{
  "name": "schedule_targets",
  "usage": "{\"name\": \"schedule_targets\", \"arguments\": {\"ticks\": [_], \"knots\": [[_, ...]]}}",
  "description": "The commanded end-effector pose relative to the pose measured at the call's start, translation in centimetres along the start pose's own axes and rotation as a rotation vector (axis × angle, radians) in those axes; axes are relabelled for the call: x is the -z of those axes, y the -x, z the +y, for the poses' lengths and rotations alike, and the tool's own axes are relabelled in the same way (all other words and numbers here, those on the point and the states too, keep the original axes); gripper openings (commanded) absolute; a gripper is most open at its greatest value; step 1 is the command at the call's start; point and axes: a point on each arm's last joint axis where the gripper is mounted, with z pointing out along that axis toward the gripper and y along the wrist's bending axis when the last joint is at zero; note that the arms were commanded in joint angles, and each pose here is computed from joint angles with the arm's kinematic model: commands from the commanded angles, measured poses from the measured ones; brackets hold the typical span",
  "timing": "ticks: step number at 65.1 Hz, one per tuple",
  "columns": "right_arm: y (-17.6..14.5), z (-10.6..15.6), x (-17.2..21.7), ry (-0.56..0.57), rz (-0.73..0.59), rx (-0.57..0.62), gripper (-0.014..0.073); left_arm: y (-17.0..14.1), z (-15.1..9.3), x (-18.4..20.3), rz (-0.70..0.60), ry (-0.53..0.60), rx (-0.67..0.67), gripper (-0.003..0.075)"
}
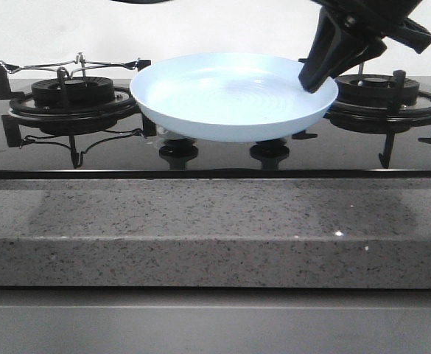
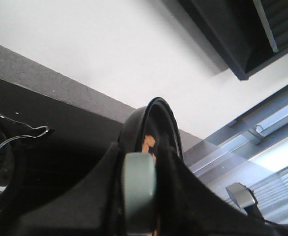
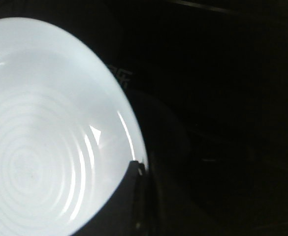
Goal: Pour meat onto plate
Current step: 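Tilt the pan over the held plate with the left gripper, pouring meat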
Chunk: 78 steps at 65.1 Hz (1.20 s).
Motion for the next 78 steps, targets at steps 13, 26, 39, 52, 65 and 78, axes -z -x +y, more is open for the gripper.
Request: {"name": "schedule_targets", "arguments": {"ticks": [13, 26, 39, 52, 65, 78], "knots": [[1.2, 1.0, 2.1, 0.027, -0.106, 0.003, -0.0069, -1.2, -5.5, -1.4, -0.052, -0.069, -0.220, -0.0020], [1.2, 1.0, 2.1, 0.027, -0.106, 0.003, -0.0069, -2.2, -8.2, -1.0, -0.059, -0.128, -0.436, -0.0020], [1.2, 1.0, 2.1, 0.027, -0.106, 0.003, -0.0069, -3.5, -10.5, -0.9, -0.063, -0.192, -0.667, -0.0020], [1.2, 1.0, 2.1, 0.027, -0.106, 0.003, -0.0069, -4.7, -11.8, -1.2, -0.073, -0.231, -0.920, -0.0020], [1.2, 1.0, 2.1, 0.027, -0.106, 0.003, -0.0069, -5.3, -12.5, -1.4, -0.089, -0.264, -1.122, -0.0020], [1.2, 1.0, 2.1, 0.027, -0.106, 0.003, -0.0069, -5.7, -13.0, -1.2, -0.122, -0.327, -1.354, -0.0020]]}}
